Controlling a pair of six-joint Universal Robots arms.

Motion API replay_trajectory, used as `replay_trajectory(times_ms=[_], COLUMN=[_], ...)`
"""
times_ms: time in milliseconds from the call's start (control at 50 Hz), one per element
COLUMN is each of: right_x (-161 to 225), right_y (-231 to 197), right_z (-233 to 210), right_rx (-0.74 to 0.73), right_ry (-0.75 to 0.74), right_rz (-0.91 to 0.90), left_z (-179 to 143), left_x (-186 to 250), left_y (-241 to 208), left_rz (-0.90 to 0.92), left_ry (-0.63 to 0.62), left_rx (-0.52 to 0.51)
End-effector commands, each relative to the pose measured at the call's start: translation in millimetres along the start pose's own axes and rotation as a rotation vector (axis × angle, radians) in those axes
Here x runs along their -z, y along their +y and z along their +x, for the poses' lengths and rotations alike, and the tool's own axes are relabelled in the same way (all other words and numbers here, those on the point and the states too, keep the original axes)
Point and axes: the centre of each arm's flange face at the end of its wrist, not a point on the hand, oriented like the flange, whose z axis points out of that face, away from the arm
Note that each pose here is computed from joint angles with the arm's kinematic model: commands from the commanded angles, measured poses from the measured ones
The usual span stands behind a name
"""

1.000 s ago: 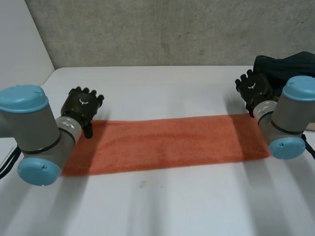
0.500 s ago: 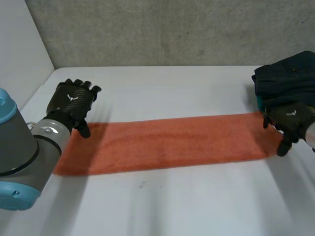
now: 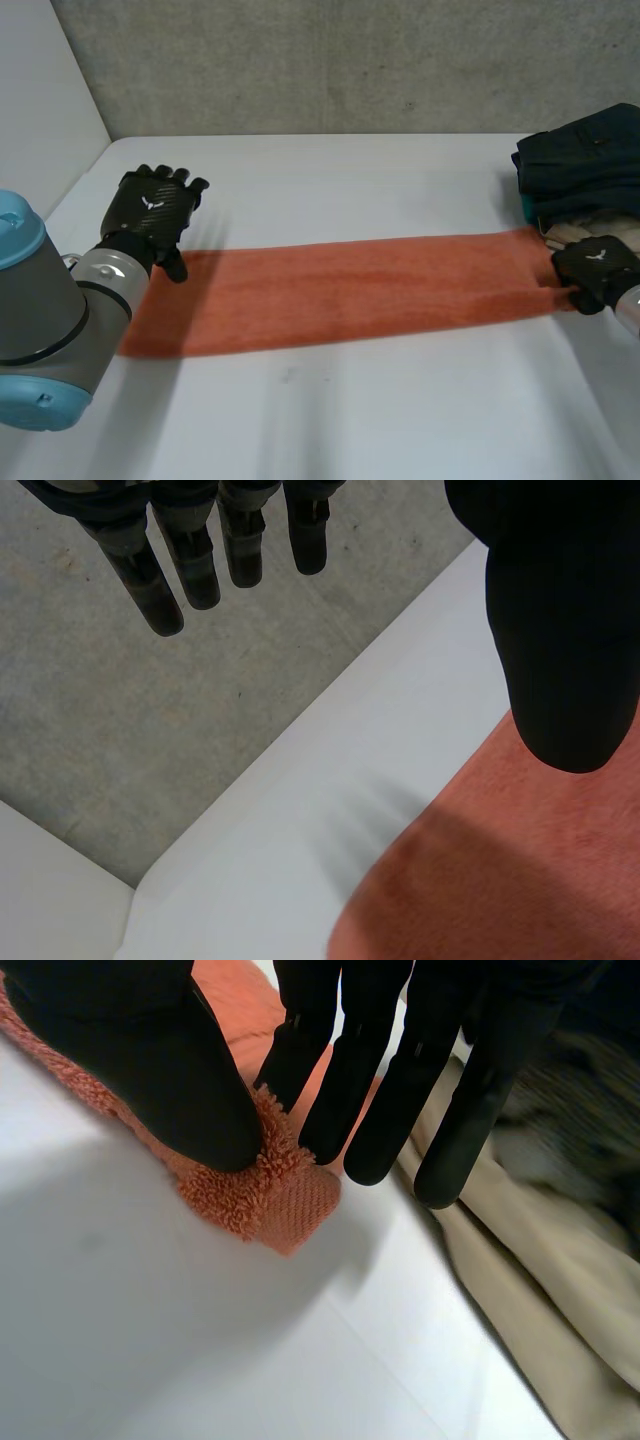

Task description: Fold the laundry.

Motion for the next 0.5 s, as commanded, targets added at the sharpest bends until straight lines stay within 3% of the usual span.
replay_trajectory(times_ms=[20, 160, 240, 380, 500], right_x=[16, 31, 32, 29, 53], right_y=[12, 43, 29, -75, -163], right_z=[48, 109, 113, 51, -60], right_rx=[0.016, 0.125, 0.165, 0.245, 0.342], right_ry=[0.164, 0.307, 0.327, 0.237, 0.041], right_rz=[-0.084, -0.209, -0.174, 0.167, 0.552], left_z=[3, 3, 2, -4, -8], left_x=[2, 8, 11, 14, 19], left_y=[-3, -4, -4, -8, -15], left_rz=[0.009, 0.011, 0.010, 0.022, 0.045], left_ry=[0.009, 0.010, 0.007, -0.012, -0.025], left_rx=[-0.001, -0.002, -0.001, 0.000, 0.001])
